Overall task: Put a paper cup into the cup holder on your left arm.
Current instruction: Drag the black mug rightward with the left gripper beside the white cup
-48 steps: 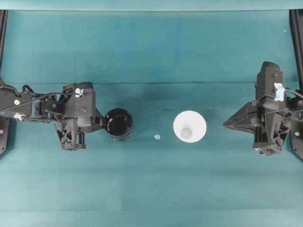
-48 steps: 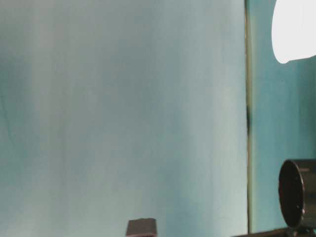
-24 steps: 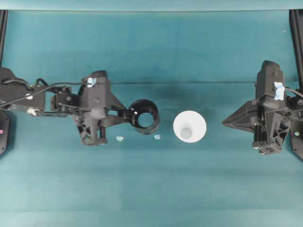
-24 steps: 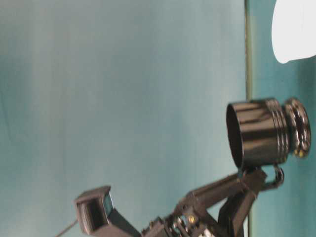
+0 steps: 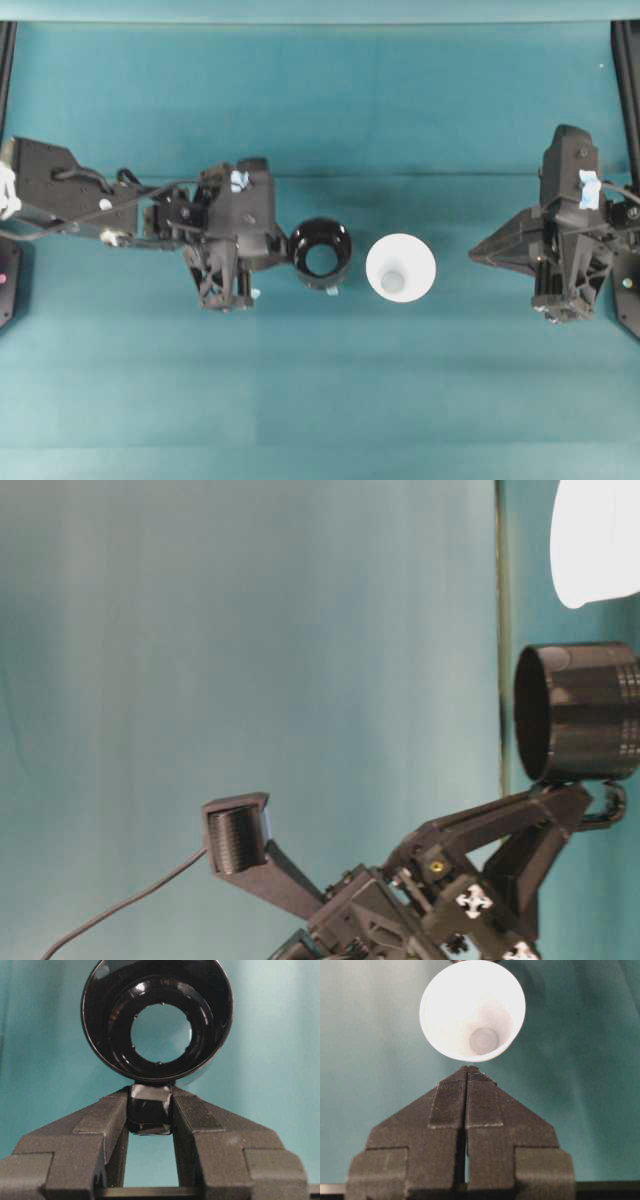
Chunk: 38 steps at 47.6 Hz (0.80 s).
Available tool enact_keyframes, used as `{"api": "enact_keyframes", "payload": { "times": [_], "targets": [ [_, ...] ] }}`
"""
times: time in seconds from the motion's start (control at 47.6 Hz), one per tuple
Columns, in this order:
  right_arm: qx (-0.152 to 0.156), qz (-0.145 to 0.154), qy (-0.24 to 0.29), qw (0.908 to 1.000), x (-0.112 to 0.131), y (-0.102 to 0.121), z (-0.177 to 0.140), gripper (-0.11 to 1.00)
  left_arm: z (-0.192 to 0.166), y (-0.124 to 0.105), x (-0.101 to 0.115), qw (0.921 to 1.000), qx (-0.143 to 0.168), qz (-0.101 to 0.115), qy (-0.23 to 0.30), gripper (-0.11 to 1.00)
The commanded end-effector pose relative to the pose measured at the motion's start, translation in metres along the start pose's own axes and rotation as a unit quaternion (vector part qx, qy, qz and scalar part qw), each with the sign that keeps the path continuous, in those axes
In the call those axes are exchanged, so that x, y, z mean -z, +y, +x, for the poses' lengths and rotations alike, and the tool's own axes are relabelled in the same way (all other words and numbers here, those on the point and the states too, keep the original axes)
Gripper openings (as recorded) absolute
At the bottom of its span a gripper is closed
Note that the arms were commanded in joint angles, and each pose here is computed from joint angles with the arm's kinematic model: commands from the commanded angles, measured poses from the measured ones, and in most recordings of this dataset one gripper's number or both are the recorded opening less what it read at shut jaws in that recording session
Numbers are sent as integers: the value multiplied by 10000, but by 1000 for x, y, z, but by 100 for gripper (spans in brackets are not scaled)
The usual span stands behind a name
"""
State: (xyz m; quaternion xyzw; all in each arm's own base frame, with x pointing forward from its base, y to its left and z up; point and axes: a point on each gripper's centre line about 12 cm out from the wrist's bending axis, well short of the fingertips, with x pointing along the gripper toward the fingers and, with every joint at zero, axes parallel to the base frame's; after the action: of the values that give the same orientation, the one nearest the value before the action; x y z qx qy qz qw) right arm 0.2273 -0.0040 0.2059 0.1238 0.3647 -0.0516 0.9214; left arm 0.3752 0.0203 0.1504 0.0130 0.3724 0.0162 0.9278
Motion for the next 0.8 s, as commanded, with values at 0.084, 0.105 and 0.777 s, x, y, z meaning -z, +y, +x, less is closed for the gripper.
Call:
{"api": "enact_keyframes", "payload": {
  "times": [0.084, 0.105, 0.777],
  "targets": [
    [-5, 11, -101, 9999, -6, 1, -2, -4, 2, -2, -7, 10000, 18, 29, -85, 29],
    [-11, 6, -100, 9999, -6, 1, -2, -4, 2, -2, -7, 10000, 18, 21, -93, 29],
    [-4, 13, -62, 10000, -3, 0, -1, -4, 15, -3, -4, 9999, 32, 24, -94, 29]
  ]
}}
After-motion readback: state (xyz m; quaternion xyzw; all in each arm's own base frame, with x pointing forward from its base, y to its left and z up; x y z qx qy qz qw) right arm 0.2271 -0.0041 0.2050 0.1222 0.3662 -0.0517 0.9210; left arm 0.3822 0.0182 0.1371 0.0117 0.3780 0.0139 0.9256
